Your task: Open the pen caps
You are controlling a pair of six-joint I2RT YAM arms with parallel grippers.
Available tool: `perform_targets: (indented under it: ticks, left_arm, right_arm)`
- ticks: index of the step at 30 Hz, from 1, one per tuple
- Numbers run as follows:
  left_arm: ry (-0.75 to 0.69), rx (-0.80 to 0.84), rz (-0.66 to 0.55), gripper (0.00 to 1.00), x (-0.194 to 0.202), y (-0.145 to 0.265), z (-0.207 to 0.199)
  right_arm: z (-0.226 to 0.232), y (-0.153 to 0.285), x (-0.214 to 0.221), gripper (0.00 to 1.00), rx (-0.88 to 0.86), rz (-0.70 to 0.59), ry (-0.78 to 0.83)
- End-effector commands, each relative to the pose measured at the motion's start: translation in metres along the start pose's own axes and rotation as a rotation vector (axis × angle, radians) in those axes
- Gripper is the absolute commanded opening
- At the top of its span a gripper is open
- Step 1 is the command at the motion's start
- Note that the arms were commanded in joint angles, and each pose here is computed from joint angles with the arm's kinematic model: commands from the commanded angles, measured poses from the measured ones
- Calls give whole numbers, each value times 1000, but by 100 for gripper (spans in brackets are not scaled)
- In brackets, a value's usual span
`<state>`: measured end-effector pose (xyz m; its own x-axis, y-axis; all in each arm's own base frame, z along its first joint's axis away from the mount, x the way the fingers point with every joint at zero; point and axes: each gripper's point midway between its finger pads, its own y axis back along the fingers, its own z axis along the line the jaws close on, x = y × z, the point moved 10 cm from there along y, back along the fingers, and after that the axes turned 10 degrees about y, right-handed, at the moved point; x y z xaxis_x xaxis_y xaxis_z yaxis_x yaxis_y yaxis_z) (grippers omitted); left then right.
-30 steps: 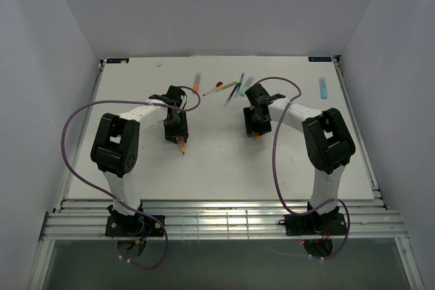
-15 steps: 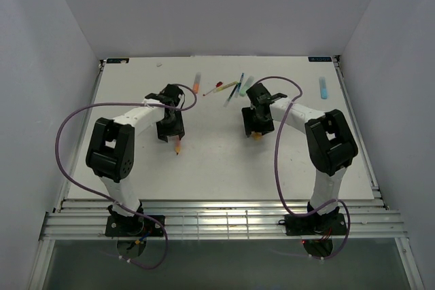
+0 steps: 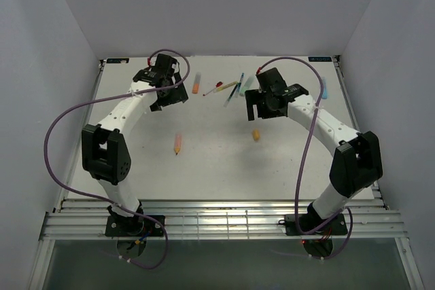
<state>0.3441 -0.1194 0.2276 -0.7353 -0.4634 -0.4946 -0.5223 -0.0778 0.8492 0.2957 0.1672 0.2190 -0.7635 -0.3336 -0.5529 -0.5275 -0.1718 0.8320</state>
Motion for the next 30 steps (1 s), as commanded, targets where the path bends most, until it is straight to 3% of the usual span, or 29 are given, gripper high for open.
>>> perform_targets:
  ticks: [1, 8, 12, 20, 30]
  left_arm:
    - [-24, 85, -38, 98, -23, 0, -22]
    - [-151, 247, -73, 98, -49, -22, -60]
    - [-226, 302, -115, 91, -62, -38, -74]
    - [-325, 412, -223, 81, -82, -77, -99]
    - [-328, 431, -299, 81, -110, -140, -125]
  right_arm:
    - [-12, 29, -10, 90, 39, -76, -28]
    - [-12, 24, -4, 90, -126, -43, -78]
    - [-7, 28, -2, 90, -205, -39, -58]
    - [-7, 37, 8, 90, -232, -34, -34]
    - [-9, 47, 28, 90, -224, -13, -29]
